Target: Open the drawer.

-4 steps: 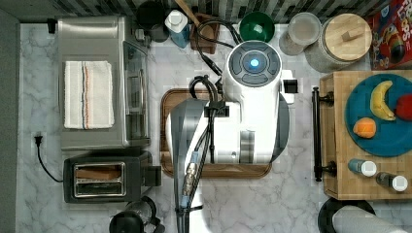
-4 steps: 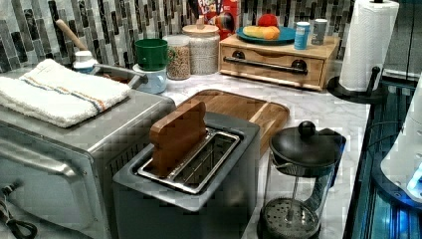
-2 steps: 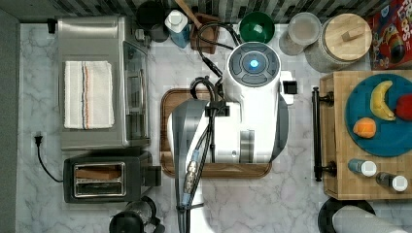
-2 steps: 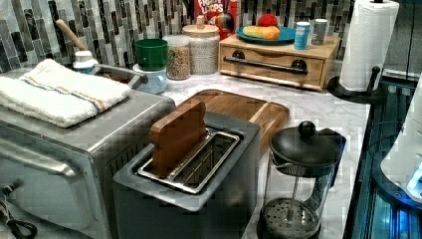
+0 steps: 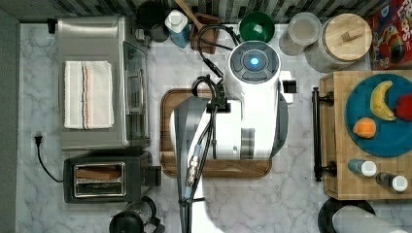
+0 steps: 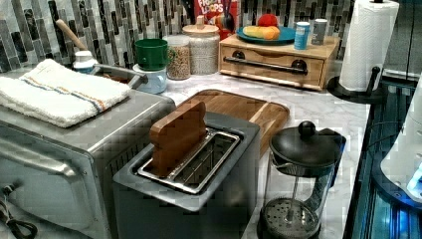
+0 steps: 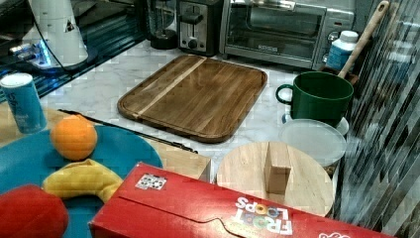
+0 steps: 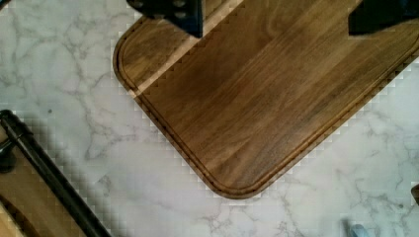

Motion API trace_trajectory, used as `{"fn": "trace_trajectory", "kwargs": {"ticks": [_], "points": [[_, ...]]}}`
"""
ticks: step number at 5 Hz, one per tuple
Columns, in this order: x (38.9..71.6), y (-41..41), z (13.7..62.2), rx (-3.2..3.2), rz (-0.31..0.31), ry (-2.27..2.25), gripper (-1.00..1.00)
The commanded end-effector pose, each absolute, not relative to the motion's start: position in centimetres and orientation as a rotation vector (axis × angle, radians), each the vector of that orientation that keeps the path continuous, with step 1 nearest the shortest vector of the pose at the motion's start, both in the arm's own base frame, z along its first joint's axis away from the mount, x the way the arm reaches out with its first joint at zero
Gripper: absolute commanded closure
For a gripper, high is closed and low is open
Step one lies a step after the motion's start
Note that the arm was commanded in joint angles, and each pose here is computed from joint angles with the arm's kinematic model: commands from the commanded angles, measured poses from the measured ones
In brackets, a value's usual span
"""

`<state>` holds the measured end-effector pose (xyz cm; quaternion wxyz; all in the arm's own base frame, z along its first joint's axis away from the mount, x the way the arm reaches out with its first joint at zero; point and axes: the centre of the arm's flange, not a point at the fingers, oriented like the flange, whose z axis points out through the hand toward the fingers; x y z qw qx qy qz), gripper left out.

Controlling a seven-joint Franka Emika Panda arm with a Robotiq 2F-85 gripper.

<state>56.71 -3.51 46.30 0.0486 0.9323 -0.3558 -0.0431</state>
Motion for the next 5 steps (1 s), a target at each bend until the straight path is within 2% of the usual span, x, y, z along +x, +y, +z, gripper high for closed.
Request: {"fn": "trace_trajectory", "kwargs": {"ticks": [1, 3, 5], "points": [[52.6, -8.0, 44.9, 3.008, -0.146, -0.543, -1.00], [50.4, -13.2, 41.7, 3.002, -0.086, -0.237, -1.00], [49.9, -17.0, 39.9, 2.977, -0.048, -0.065, -1.00]]}}
